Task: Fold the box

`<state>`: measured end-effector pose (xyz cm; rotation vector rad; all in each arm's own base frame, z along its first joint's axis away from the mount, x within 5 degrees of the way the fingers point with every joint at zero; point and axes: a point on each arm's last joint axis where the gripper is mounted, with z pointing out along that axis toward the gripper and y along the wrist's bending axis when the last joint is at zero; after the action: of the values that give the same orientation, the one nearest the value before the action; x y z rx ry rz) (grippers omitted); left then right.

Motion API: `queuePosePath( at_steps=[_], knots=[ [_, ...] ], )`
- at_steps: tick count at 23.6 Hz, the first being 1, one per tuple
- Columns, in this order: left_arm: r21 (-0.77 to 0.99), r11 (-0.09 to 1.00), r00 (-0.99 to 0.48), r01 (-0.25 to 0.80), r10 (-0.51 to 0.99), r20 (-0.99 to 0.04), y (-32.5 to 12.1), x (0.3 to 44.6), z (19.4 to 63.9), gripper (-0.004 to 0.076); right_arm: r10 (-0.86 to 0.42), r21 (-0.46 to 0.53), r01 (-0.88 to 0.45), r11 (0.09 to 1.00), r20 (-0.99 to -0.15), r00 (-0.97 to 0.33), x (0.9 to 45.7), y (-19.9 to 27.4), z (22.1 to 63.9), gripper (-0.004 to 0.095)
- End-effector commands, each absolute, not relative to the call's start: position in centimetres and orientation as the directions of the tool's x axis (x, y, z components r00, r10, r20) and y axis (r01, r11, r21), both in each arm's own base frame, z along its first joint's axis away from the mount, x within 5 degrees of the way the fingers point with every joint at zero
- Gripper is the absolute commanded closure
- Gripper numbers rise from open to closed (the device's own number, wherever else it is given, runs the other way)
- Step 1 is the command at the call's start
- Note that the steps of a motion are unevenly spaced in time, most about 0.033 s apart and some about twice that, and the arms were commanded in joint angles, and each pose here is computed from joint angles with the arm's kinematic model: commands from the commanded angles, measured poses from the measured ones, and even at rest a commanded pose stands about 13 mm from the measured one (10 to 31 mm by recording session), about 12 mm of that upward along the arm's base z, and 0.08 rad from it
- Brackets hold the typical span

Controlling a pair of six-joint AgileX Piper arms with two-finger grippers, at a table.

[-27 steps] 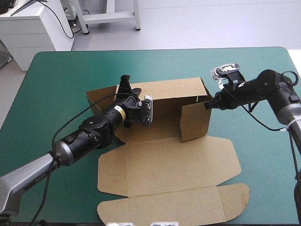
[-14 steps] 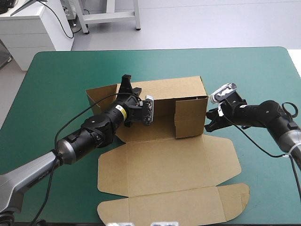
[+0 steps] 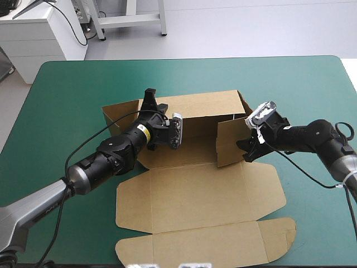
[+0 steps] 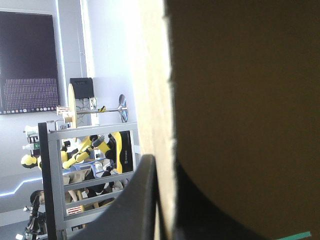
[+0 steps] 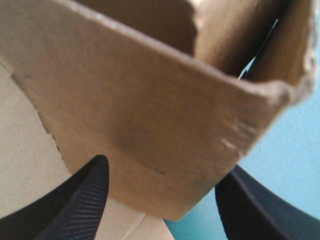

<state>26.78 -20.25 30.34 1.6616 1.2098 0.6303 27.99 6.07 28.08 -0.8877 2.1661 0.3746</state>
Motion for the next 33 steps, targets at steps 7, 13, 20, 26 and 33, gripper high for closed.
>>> queuePosePath(
  at_steps=[7,13,20,26,33],
  knots=[
    [0.909,-0.028,0.374,0.417,0.916,-0.143,-20.2,26.6,31.2,0.0731,-0.376,0.013,-0.686,0.728,-0.829,-0.414,28.9,6.7,29.7,0.0275],
    [0.909,-0.011,0.39,0.416,0.906,-0.167,-20.3,26.3,31.5,0.0731,-0.474,-0.133,-0.669,0.731,-0.804,-0.358,29.4,9.5,28.9,0.0288],
    [0.903,0.021,0.376,0.429,0.905,-0.2,-20.3,26.3,31.5,0.0731,-0.484,-0.103,-0.686,0.72,-0.783,-0.39,29.1,9.7,28.6,0.0703],
    [0.907,0.018,0.418,0.422,0.883,-0.212,-20.6,26.1,31.7,0.0673,-0.448,-0.065,-0.667,0.742,-0.789,-0.421,29.1,9.7,28.6,0.0924],
    [0.925,0.053,0.525,0.376,0.81,-0.26,-20.9,24.5,34.0,0.0244,-0.38,-0.016,-0.615,0.789,-0.799,-0.466,29.3,9.6,28.7,0.0925]
  ],
)
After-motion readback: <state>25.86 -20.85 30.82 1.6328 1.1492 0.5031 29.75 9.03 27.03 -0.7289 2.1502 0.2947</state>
